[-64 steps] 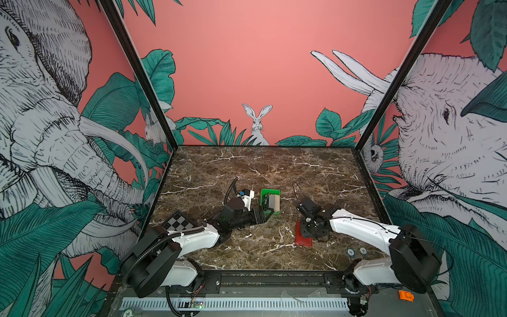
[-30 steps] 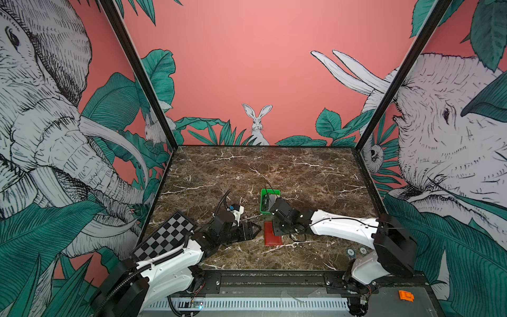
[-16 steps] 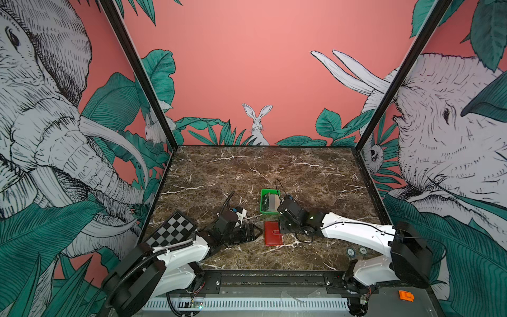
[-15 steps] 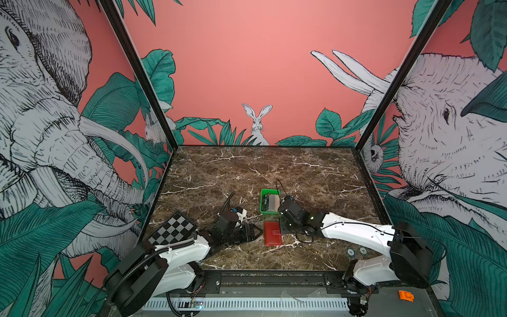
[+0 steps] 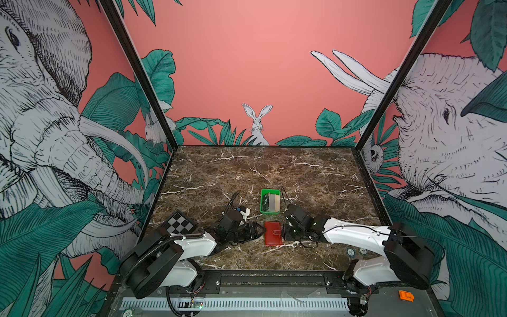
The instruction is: Put the credit cards into the card holder
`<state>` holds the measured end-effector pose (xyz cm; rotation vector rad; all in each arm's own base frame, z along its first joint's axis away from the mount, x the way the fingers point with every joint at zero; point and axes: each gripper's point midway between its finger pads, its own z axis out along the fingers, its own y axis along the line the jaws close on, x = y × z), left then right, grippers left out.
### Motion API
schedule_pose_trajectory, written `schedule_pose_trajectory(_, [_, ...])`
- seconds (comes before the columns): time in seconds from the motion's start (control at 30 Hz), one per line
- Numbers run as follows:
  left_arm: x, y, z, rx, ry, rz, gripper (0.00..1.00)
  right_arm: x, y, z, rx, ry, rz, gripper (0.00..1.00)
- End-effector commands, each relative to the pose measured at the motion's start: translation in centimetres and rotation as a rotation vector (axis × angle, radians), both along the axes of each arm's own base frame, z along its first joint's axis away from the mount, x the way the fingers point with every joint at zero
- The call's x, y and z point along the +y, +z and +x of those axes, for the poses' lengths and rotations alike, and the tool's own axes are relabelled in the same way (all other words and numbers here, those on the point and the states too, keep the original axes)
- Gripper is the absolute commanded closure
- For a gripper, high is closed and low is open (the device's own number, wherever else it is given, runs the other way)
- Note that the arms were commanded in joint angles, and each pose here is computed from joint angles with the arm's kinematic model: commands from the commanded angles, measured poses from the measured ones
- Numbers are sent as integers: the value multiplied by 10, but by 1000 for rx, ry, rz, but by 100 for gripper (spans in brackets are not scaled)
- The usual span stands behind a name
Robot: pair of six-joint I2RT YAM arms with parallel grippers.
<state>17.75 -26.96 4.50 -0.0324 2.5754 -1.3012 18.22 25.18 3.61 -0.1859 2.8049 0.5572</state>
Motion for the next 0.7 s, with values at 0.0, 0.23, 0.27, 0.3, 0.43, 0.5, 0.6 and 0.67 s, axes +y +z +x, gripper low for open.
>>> schedule_pose_trajectory(0.0, [-12, 4, 0, 25, -32, -26, 28, 8, 11, 11, -46, -34, 65, 69])
schedule_pose_trajectory(0.23, [-17, -4, -11, 76, -91, -20, 32, 11, 5, 15, -61, -89, 119, 70])
schedule_pose_trajectory(0.27, [-17, -5, -12, 79, -99, -17, 32, 9, 5, 16, -68, -104, 122, 70])
schedule_pose_trajectory(0.3, [-16, -6, -13, 82, -103, -12, 32, 8, 6, 17, -73, -115, 127, 70])
schedule_pose_trajectory(0.43, [-15, -10, -12, 70, -94, -8, 33, 11, 3, 17, -51, -106, 114, 70])
schedule_pose_trajectory(0.5, [-16, -10, -11, 64, -94, -15, 33, 11, 0, 17, -45, -112, 111, 72])
schedule_pose_trajectory(0.6, [-18, -11, -11, 67, -92, -17, 33, 12, -4, 17, -39, -125, 131, 73])
schedule_pose_trajectory(0.67, [-19, -12, -11, 66, -94, -16, 33, 13, -6, 17, -35, -121, 136, 73])
